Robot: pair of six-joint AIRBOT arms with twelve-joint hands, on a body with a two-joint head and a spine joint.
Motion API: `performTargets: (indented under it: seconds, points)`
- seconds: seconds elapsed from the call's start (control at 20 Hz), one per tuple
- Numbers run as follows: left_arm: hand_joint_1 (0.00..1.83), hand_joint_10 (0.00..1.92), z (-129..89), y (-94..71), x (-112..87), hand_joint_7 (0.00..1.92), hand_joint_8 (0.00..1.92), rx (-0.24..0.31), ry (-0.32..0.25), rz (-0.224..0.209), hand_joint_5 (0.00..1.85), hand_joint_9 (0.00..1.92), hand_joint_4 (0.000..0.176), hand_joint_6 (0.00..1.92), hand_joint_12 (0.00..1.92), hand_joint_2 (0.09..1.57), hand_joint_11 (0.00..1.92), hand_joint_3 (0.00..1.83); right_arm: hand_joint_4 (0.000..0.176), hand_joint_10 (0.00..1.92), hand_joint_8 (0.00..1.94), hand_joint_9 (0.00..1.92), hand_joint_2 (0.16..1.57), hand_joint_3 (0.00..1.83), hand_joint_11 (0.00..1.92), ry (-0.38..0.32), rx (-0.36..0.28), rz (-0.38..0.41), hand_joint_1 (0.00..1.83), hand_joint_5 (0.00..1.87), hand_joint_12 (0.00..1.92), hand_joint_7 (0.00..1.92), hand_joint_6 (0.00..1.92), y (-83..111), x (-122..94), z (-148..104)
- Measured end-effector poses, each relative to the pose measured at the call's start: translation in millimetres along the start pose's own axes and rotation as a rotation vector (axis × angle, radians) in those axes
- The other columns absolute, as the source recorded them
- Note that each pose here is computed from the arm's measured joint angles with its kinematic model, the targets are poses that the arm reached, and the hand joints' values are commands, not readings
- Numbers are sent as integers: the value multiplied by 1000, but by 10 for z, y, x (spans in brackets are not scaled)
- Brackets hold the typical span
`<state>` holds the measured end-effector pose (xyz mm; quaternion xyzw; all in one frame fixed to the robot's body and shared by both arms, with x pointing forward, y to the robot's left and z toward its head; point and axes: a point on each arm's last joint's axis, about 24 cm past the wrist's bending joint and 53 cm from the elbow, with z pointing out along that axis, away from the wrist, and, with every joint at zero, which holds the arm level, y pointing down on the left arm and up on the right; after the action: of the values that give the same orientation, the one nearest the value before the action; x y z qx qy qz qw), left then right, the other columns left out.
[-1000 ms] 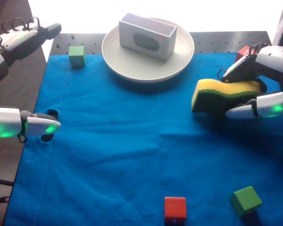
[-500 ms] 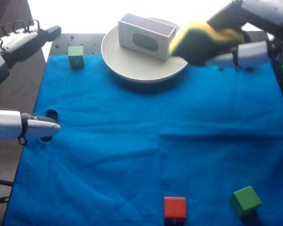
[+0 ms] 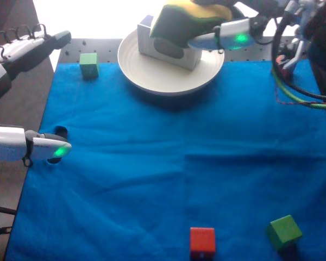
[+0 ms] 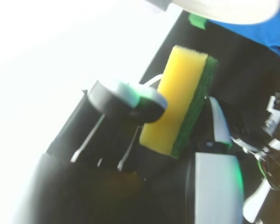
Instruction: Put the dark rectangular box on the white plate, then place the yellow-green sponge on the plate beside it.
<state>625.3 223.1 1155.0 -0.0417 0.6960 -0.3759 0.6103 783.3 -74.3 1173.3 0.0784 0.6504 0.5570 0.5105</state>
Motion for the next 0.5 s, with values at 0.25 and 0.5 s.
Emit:
performTargets:
  seconds: [0.25, 0.5]
  points:
    - [877, 0, 10, 9, 56, 0, 0, 0, 15, -7, 0, 0, 156, 0, 0, 804, 0, 0, 35, 359, 34, 452, 906, 0, 230, 20, 61, 3, 834, 445, 1222, 466, 6, -155, 144, 98]
    - [880, 0, 10, 7, 55, 0, 0, 0, 15, -9, 0, 0, 133, 0, 0, 810, 0, 3, 101, 14, 4, 180, 843, 0, 0, 14, 63, 4, 739, 153, 930, 157, 2, -165, 118, 95]
